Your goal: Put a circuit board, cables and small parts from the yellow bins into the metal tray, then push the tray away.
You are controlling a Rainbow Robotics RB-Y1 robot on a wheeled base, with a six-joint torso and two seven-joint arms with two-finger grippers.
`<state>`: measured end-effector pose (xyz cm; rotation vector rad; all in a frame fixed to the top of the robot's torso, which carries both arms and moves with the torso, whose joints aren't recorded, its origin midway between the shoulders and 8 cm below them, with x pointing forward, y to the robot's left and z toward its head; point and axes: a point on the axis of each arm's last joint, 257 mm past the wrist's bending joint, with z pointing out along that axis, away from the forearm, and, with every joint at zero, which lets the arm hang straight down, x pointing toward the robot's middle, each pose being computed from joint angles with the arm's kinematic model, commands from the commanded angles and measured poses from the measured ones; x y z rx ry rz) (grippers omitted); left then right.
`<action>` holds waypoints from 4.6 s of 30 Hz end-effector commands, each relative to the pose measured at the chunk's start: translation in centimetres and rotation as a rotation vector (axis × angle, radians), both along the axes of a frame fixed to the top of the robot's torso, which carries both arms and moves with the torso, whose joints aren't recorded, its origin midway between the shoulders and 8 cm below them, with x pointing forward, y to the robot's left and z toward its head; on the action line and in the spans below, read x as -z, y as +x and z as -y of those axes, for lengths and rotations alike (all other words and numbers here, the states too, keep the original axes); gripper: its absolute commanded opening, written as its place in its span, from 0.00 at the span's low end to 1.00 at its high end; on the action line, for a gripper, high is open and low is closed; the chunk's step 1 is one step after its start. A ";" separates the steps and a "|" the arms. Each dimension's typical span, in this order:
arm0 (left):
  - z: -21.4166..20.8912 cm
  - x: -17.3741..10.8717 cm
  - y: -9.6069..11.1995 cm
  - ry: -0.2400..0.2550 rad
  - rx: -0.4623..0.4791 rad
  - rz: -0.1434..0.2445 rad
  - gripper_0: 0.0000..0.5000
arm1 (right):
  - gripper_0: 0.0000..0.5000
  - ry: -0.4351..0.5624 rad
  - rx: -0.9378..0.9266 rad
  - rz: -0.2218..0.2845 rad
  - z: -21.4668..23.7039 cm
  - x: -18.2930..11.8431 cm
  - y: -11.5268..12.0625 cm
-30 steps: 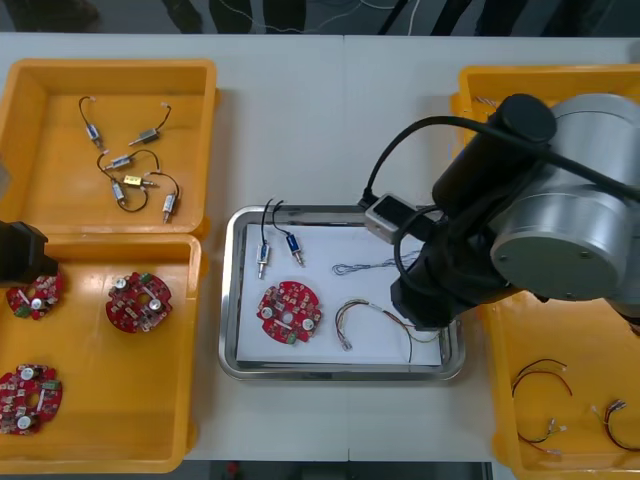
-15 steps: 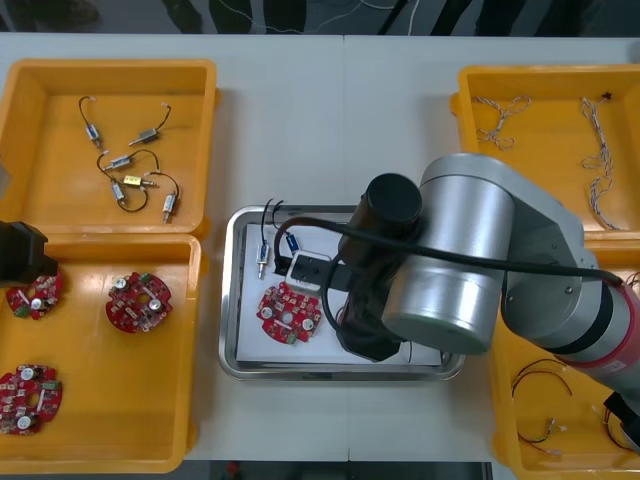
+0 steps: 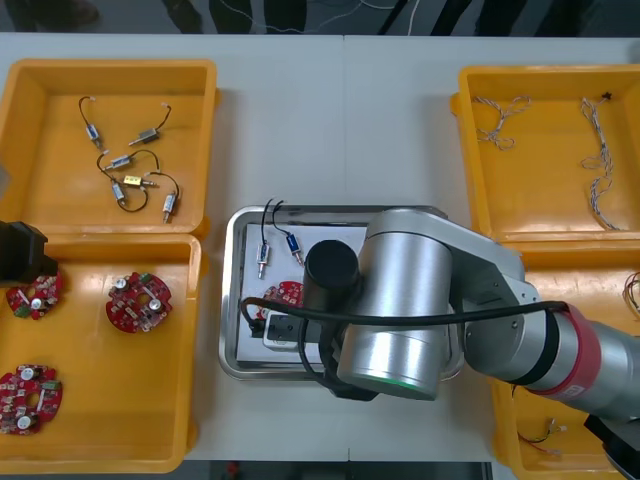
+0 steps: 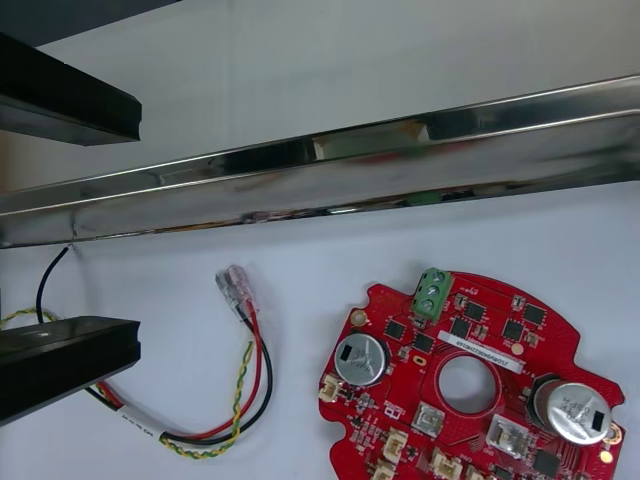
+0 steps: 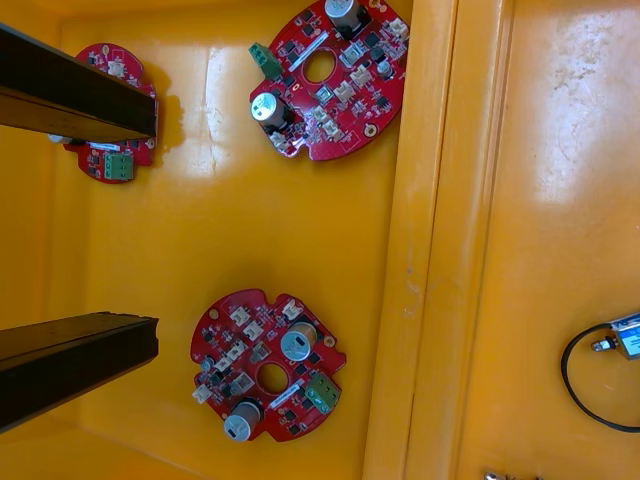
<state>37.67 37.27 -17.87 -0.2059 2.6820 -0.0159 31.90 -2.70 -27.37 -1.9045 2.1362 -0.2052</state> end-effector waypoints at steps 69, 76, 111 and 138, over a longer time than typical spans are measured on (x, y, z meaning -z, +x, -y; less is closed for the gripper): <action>-1.5 -1.8 0.0 0.062 0.028 0.038 1.00 | 0.00 -0.047 -0.021 0.149 0.3 5.6 -0.5; -1.5 -1.8 0.0 0.062 0.028 0.038 1.00 | 0.00 -0.086 -0.063 0.201 0.5 5.3 0.3; -1.5 -1.8 0.0 0.062 0.028 0.038 1.00 | 0.00 -0.177 -0.063 0.435 1.9 -1.0 9.1; -1.5 -1.8 0.0 0.062 0.028 0.038 1.00 | 0.00 -0.209 -0.045 0.492 0.6 -4.4 13.0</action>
